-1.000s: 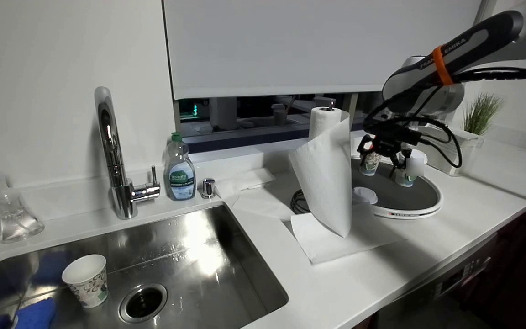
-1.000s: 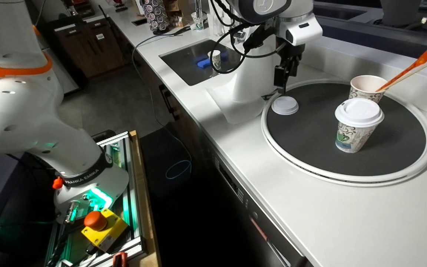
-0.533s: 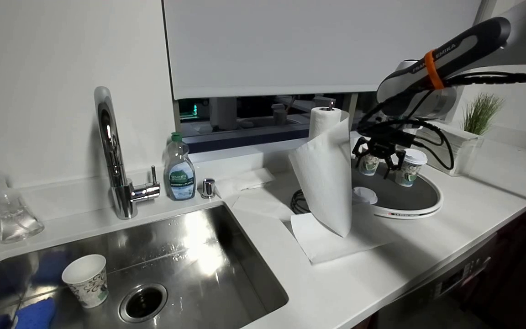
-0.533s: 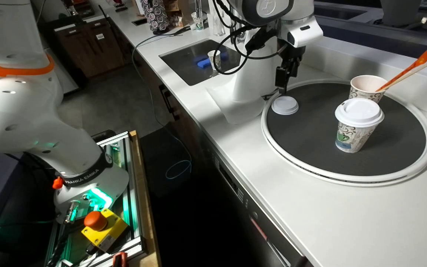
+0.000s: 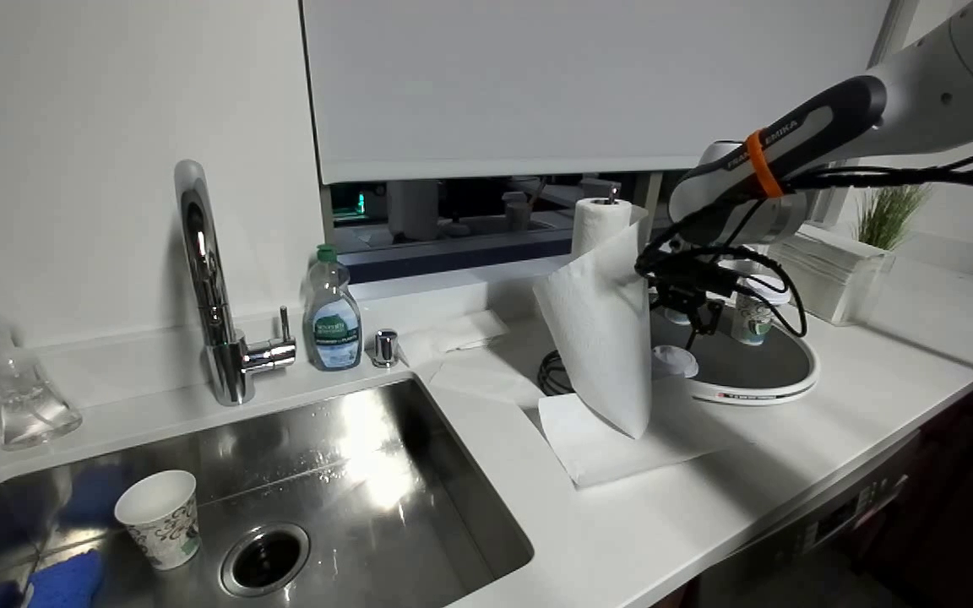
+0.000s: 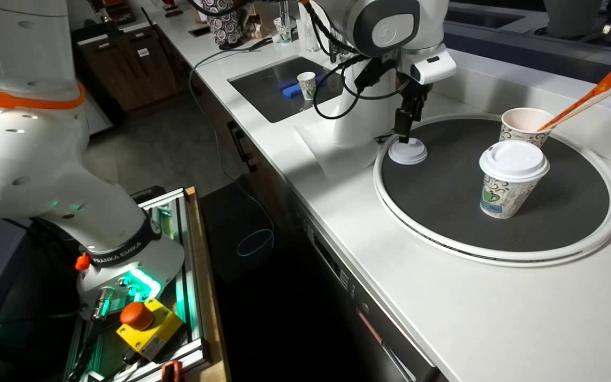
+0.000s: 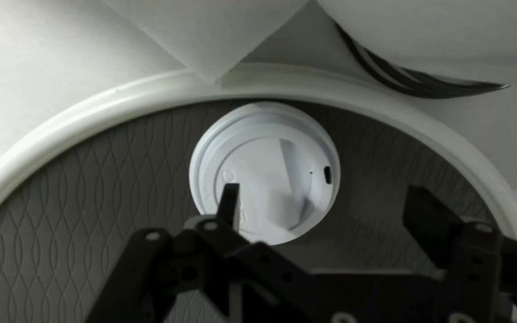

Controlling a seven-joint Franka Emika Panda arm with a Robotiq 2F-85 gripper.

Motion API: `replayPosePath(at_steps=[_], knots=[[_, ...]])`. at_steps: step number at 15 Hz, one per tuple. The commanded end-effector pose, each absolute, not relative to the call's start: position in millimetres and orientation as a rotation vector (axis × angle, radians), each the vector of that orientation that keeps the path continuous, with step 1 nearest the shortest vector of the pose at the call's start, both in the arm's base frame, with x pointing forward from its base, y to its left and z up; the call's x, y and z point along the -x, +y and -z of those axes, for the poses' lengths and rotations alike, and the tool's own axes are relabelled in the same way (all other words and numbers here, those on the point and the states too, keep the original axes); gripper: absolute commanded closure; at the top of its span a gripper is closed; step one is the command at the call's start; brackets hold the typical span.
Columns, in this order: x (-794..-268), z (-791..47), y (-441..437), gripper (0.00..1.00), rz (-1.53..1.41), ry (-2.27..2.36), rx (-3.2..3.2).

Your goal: Pick up the lid white and place it on the cup without a lid

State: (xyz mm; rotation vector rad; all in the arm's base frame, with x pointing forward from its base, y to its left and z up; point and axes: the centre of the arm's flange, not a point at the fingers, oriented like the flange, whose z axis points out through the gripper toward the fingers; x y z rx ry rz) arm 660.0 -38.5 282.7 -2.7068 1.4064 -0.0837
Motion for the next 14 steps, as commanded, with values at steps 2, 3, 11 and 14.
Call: replayPosePath(at_steps=[2, 3, 11, 14], knots=[[-682, -274, -36, 0.23, 0.184, 1.41, 2.669], [-684, -274, -36, 0.23, 0.195, 1.406, 2.665], [-671, -272, -45, 0.39, 0.062, 1.4, 2.492], [-670, -264, -51, 0.52, 0.042, 1.419, 2.473]])
